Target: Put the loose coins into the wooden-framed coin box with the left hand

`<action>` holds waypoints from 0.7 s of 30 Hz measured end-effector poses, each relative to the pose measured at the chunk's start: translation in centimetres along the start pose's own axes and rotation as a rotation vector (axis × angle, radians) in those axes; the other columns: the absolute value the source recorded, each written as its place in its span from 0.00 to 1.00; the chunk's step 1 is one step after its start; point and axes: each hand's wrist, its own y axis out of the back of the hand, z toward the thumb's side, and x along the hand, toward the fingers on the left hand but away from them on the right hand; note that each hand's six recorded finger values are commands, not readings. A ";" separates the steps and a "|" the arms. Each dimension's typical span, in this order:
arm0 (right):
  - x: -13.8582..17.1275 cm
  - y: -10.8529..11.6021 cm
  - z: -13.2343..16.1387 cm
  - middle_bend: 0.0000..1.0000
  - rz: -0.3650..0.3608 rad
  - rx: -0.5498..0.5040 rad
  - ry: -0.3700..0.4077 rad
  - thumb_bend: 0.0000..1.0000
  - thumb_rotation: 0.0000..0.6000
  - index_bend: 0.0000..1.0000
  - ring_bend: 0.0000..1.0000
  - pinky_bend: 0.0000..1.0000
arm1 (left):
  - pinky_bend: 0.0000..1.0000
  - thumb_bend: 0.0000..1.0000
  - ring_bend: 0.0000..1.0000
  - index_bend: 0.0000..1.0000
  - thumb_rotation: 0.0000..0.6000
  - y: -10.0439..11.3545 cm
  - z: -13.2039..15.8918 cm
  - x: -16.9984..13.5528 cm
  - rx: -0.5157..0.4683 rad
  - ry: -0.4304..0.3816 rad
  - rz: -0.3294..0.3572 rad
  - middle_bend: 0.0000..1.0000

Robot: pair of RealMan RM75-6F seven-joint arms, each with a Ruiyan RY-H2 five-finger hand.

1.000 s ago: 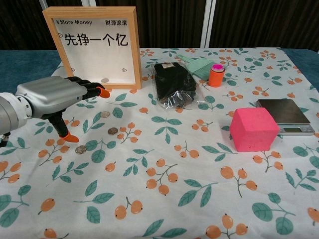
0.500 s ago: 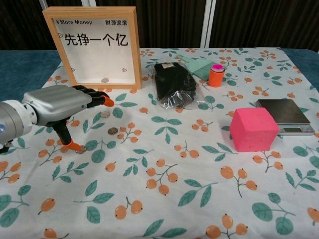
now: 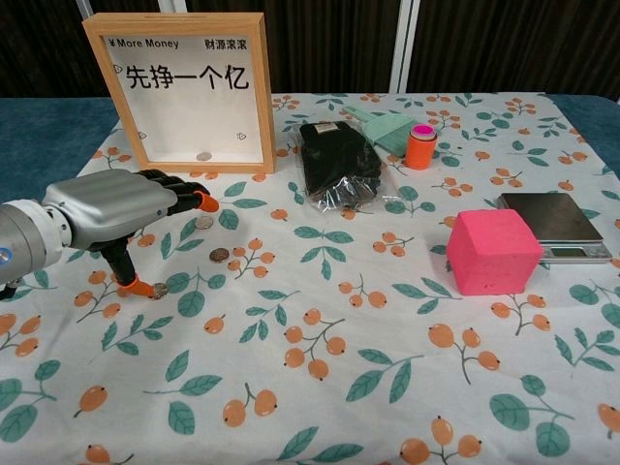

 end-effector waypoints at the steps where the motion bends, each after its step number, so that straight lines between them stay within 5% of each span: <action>1: 0.0 0.0 0.0 0.03 0.000 0.000 -0.001 0.39 1.00 0.09 0.00 0.00 | 0.00 0.07 0.00 0.12 1.00 0.0 0.0 0.0 0.002 -0.001 -0.001 0.00; 21: 0.0 0.0 0.0 0.03 0.000 0.002 -0.002 0.39 1.00 0.09 0.00 0.00 | 0.00 0.07 0.00 0.15 1.00 -0.7 0.5 0.0 0.028 -0.015 -0.025 0.00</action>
